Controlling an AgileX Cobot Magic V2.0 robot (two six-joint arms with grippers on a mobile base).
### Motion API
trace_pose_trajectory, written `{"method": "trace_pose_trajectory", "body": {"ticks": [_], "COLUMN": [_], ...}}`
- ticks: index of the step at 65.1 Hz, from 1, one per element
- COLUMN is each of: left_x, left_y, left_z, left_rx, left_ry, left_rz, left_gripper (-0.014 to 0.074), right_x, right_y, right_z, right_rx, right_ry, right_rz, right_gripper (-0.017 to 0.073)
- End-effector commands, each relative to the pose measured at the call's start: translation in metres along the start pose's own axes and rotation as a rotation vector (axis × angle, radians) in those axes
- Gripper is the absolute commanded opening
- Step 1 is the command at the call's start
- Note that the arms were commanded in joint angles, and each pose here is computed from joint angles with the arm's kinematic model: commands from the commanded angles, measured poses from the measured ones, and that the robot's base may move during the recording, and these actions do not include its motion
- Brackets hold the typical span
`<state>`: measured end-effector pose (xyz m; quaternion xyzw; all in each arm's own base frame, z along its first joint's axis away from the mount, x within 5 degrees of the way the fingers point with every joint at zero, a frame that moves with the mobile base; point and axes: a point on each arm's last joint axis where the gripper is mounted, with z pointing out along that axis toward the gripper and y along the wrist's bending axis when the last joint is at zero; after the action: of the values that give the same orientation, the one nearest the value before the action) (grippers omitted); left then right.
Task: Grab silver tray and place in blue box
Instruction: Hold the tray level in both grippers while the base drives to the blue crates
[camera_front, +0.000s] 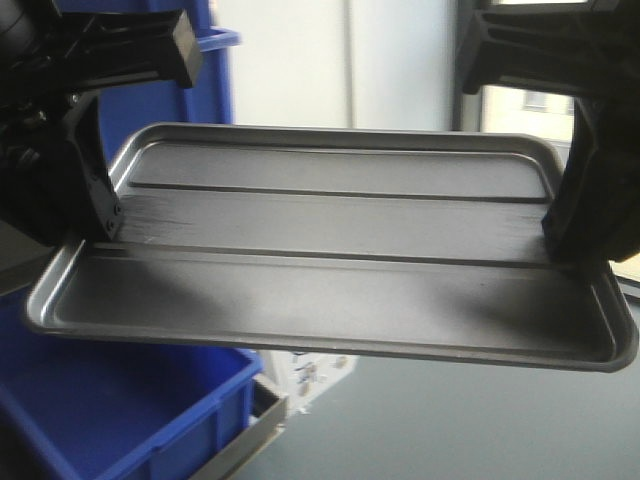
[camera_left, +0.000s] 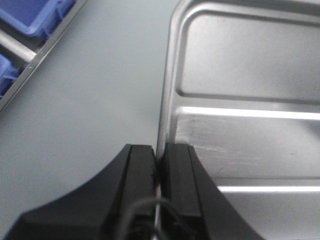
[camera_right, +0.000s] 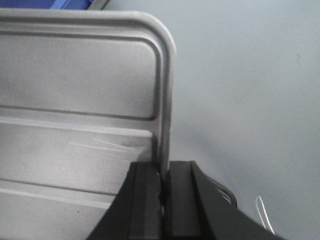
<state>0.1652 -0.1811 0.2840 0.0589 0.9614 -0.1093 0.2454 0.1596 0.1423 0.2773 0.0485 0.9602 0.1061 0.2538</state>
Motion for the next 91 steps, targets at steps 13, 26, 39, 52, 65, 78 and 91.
{"method": "trace_pose_trajectory", "body": {"ticks": [13,26,39,52,65,78,91], "left_x": [-0.0096,-0.0096,-0.0096,-0.0096,-0.0096,-0.0096,-0.0096], "left_y": [0.0002,0.0002,0.0002,0.0002,0.0002,0.0002,0.0002], "left_z": [-0.0136,-0.0136,-0.0136,-0.0136,-0.0136,-0.0136,-0.0136], "left_rx": [0.018,0.018,0.018,0.018,0.018,0.018,0.018], "left_ry": [-0.064,-0.064,-0.064,-0.064,-0.064,-0.064,-0.064], "left_rz": [0.003,0.003,0.003,0.003,0.003,0.003,0.003], "left_gripper": [-0.0008,-0.0008,-0.0008,-0.0008,-0.0008,-0.0008,-0.0008], "right_x": [-0.0099,-0.0099,-0.0099,-0.0099,-0.0099,-0.0099,-0.0099], "right_y": [0.0002,0.0002,0.0002,0.0002,0.0002,0.0002,0.0002], "right_z": [-0.0116,-0.0116,-0.0116,-0.0116,-0.0116,-0.0116,-0.0116], "right_rx": [-0.017,-0.017,-0.017,-0.017,-0.017,-0.017,-0.017], "right_ry": [-0.066,-0.066,-0.066,-0.066,-0.066,-0.066,-0.066], "right_rz": [-0.031,-0.031,-0.031,-0.031,-0.031,-0.031,-0.031], "right_gripper": [0.007,0.007,0.007,0.007,0.007,0.007,0.007]}}
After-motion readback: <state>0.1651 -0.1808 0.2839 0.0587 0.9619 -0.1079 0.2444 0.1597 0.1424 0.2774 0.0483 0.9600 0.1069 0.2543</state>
